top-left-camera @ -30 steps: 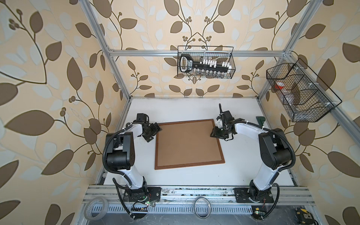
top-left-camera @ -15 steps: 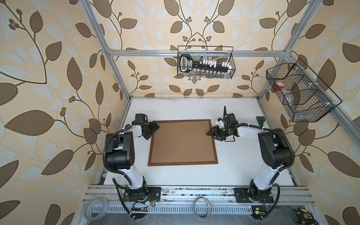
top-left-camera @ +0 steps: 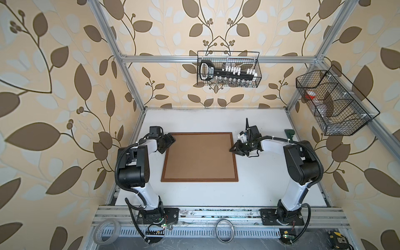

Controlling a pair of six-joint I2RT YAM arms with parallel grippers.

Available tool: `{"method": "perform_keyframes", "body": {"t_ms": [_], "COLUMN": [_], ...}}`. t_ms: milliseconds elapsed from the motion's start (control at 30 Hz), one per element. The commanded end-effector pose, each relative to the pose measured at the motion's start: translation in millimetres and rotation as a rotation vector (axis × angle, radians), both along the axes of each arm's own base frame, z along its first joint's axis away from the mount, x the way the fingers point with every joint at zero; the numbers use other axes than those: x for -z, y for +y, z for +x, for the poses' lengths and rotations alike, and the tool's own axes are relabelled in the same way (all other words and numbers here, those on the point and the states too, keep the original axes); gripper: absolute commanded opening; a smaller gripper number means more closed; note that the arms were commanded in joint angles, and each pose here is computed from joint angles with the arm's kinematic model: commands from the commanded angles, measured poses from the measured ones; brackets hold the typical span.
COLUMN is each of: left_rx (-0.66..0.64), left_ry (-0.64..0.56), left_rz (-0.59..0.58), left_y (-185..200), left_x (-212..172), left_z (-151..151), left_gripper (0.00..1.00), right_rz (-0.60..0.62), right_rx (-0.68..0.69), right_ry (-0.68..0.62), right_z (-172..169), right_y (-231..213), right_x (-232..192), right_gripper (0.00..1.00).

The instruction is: Put the photo into the frame

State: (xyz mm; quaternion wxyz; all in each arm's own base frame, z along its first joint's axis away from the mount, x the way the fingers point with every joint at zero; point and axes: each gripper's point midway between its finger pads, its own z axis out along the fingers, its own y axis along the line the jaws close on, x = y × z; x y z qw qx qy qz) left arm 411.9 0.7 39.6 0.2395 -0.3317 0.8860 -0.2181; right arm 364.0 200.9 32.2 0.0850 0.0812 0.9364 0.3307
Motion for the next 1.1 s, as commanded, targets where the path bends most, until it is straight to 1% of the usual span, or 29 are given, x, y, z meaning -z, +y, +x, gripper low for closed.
{"method": "perform_keyframes", "body": {"t_ms": [0, 67, 100, 233, 333, 433, 500, 567, 633, 700, 733, 833, 900, 967, 1000, 1033, 1067], "left_rx": [0.119, 0.119, 0.120, 0.123, 0.123, 0.123, 0.126, 0.129, 0.132, 0.138, 0.139, 0.145, 0.135, 0.122, 0.119, 0.113, 0.106], "left_ry": [0.365, 0.365, 0.362, 0.359, 0.357, 0.356, 0.356, 0.356, 0.355, 0.348, 0.344, 0.329, 0.314, 0.295, 0.288, 0.283, 0.276], "left_rz": [-0.282, -0.283, -0.282, -0.280, -0.279, -0.277, -0.271, -0.265, -0.257, -0.241, -0.233, -0.197, -0.170, -0.156, -0.150, -0.144, -0.134], "left_y": [-72, -71, -72, -71, -71, -71, -70, -69, -69, -67, -65, -60, -53, -48, -46, -44, -40], "left_x": [54, 54, 53, 52, 52, 51, 50, 50, 48, 45, 42, 32, 26, 20, 18, 16, 15], "left_z": [-85, -84, -83, -83, -82, -82, -82, -83, -82, -80, -79, -74, -70, -66, -64, -63, -62], "left_gripper": [0.83, 0.83, 0.83, 0.83, 0.83, 0.83, 0.83, 0.82, 0.83, 0.83, 0.83, 0.83, 0.83, 0.84, 0.84, 0.84, 0.85], "right_rz": [-0.237, -0.456, -0.537, -0.759, -0.880, -0.957, -1.030, -1.062, -1.077, -1.055, -1.018, -0.817, -0.631, -0.448, -0.380, -0.342, -0.331], "right_rx": [-0.135, -0.177, -0.193, -0.263, -0.331, -0.407, -0.449, -0.478, -0.481, -0.473, -0.450, -0.394, -0.366, -0.300, -0.283, -0.255, -0.220], "right_ry": [0.194, 0.175, 0.164, 0.127, 0.107, 0.119, 0.114, 0.116, 0.084, 0.043, 0.016, -0.051, -0.079, -0.114, -0.136, -0.158, -0.184], "right_z": [-62, -63, -63, -59, -56, -61, -63, -63, -58, -49, -42, -21, -11, 2, 7, 13, 21], "right_y": [3, -16, -22, -35, -34, -30, -32, -31, -29, -24, -19, 4, 24, 38, 44, 45, 42], "right_x": [74, 82, 83, 84, 86, 96, 100, 103, 99, 88, 80, 52, 28, -1, -13, -26, -37], "right_gripper": [0.24, 0.24, 0.24, 0.26, 0.29, 0.28, 0.28, 0.34, 0.37, 0.39, 0.39, 0.40, 0.42, 0.44, 0.45, 0.45, 0.46]}}
